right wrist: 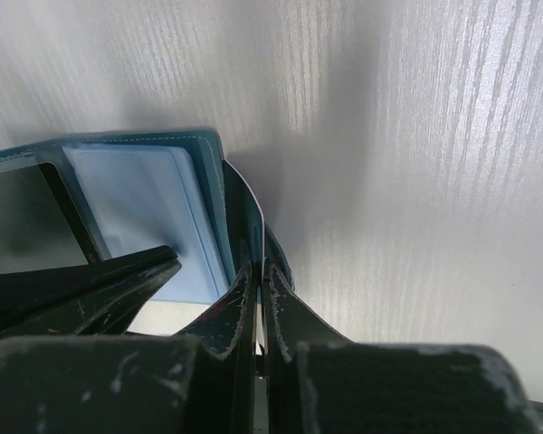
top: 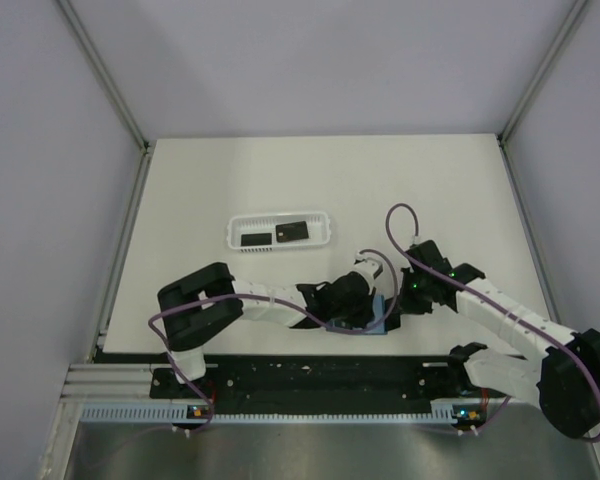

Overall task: Put the credit cards into the card holder
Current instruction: Insert the credit card into the card holder.

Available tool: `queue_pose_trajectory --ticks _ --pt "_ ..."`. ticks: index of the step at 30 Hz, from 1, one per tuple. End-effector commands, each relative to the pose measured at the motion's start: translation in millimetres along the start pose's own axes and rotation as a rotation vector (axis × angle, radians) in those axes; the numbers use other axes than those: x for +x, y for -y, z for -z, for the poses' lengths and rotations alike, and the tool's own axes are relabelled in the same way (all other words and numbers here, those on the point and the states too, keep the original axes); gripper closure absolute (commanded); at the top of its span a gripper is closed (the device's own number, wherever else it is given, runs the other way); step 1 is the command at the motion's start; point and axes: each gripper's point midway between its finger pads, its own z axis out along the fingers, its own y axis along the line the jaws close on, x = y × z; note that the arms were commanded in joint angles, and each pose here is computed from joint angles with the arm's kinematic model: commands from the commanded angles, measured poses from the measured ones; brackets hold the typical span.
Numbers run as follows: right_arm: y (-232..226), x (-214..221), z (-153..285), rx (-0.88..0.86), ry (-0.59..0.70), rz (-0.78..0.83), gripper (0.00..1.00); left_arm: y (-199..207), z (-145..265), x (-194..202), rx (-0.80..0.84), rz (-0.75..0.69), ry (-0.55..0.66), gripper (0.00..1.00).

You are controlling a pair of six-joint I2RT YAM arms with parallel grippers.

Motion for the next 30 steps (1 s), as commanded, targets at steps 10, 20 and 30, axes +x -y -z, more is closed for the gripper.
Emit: queue_pose_trajectory --ticks 10,20,30 --pt "23.9 -3.6 -4.6 0.123 0.019 -0.006 1.00 -81.0 31.9 70.3 -0.297 0.020 -0.175 1.00" --pt "24.2 -4.5 -4.1 0.127 0.022 -0.008 1.00 -89.0 40.0 82.0 -0.307 0.040 -0.191 1.00" --pt "11.3 -20.5 12.5 0.059 0.111 -0.001 1.00 -90.6 45.7 90.0 -0.296 0.061 -0.196 1.00"
